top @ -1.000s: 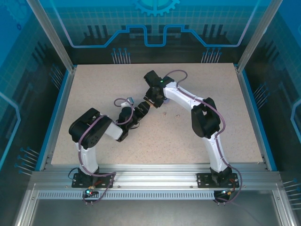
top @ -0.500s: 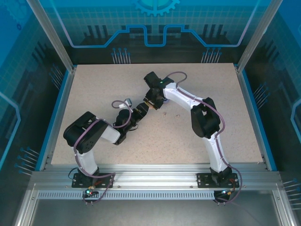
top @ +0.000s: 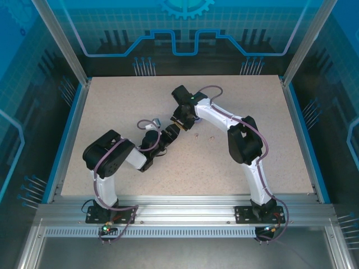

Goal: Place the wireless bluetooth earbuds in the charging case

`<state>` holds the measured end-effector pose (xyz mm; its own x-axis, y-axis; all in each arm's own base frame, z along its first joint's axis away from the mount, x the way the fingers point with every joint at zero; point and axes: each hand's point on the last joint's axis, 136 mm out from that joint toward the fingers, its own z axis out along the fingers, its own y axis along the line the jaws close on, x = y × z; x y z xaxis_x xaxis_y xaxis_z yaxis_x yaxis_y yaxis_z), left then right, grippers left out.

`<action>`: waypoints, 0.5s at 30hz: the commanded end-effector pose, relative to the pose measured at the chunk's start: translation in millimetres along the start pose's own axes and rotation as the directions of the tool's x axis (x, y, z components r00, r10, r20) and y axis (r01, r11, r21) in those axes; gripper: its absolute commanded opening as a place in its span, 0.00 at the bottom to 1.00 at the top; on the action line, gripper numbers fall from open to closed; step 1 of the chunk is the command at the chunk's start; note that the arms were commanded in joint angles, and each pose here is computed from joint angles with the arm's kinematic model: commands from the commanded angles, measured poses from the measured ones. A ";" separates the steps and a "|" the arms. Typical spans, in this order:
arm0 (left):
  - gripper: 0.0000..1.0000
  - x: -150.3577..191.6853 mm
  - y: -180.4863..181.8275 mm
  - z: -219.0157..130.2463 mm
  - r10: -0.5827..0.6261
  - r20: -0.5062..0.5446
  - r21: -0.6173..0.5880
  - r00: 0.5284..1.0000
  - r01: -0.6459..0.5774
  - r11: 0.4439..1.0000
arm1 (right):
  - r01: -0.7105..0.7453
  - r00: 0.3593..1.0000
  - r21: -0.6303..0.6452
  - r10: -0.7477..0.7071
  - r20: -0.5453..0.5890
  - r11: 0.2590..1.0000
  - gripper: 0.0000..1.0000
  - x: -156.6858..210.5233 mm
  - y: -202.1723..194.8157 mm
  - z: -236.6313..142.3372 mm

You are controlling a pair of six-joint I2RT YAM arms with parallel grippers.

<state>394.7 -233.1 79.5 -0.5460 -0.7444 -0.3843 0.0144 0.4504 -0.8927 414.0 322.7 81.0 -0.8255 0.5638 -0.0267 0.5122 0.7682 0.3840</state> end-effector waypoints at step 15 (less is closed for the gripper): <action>0.42 -4.4 -20.4 18.3 -0.006 0.015 0.065 1.000 0.005 0.998 | -0.016 1.000 0.002 0.016 -0.016 1.000 0.39 1.0 -2.7 3.2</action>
<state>408.6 -242.0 88.8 -0.5376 -0.7490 -0.3872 0.0416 0.4351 -0.8994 415.7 324.5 82.1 -0.8258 0.5633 -0.0283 0.5087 0.7655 0.3939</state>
